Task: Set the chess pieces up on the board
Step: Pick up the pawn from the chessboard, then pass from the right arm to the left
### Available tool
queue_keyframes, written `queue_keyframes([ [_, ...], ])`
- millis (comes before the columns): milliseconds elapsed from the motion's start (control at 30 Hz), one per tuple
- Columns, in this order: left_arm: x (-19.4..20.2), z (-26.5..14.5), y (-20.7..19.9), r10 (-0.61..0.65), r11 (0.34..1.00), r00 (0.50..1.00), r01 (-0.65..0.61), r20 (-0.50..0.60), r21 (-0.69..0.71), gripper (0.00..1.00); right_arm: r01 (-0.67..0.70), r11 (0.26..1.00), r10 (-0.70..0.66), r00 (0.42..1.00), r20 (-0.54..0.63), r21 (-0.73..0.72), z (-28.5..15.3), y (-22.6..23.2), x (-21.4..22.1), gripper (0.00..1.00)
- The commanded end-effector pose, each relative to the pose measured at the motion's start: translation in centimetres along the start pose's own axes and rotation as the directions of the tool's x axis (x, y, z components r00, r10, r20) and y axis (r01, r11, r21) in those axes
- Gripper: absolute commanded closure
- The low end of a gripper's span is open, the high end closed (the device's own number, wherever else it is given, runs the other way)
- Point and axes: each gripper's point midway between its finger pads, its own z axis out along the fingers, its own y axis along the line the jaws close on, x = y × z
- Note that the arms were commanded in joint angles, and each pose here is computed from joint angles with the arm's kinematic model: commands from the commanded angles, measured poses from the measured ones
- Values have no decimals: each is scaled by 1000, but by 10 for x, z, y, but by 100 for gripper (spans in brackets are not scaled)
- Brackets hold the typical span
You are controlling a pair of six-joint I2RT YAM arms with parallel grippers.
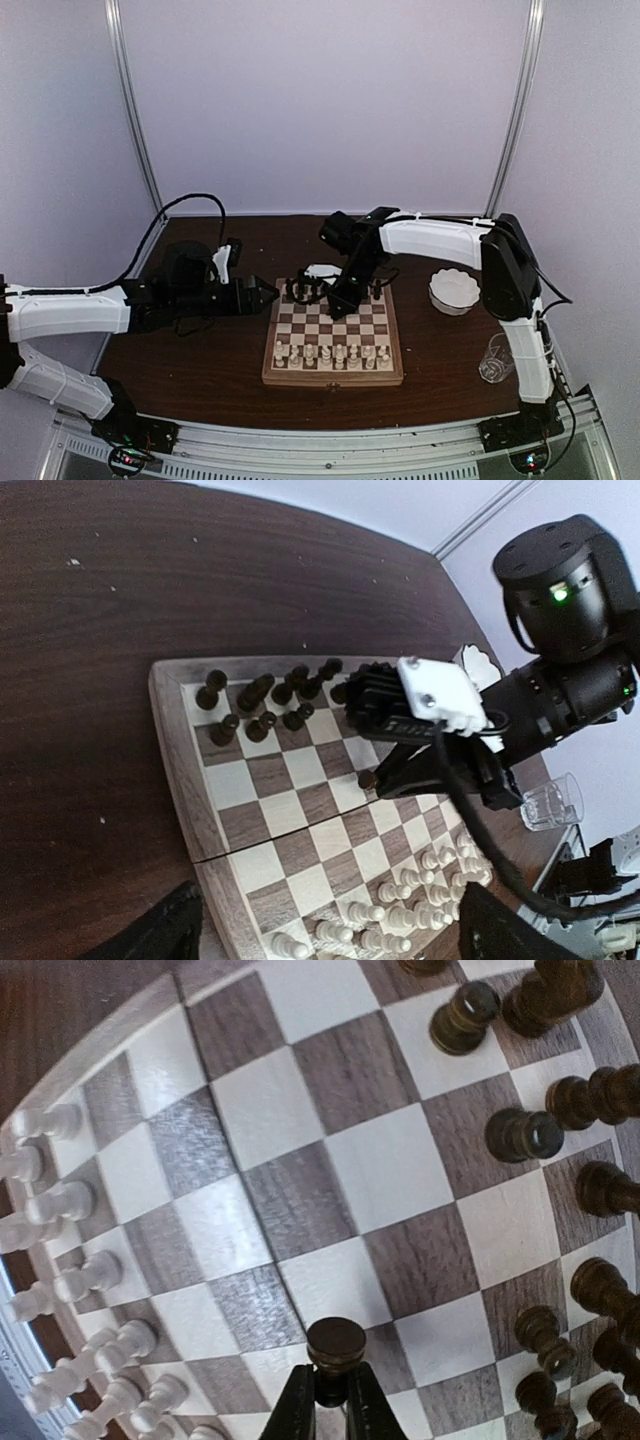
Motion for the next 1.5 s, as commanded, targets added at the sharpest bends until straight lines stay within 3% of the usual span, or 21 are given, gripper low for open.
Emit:
queue_keyframes([
  [0,9,15,-20,-68,988,996,75,-57,132,19,75,994,-61,983,172,-75,-55,30,-25,93],
  [267,17,36,-58,-131,922,978,180,-161,343,43,137,984,-110,970,218,-114,-71,55,-33,93],
  [633,20,48,-72,-170,887,960,248,-224,389,53,181,977,-149,959,241,-117,-81,68,-39,93],
  [867,17,52,-79,-172,873,958,257,-231,415,66,202,970,-163,953,255,-132,-86,76,-40,93],
  [1167,19,56,-81,-182,859,952,277,-247,431,72,220,965,-175,947,269,-145,-90,82,-41,93],
  [1467,21,58,-78,-190,861,949,284,-252,421,71,229,962,-180,943,281,-149,-94,86,-43,93],
])
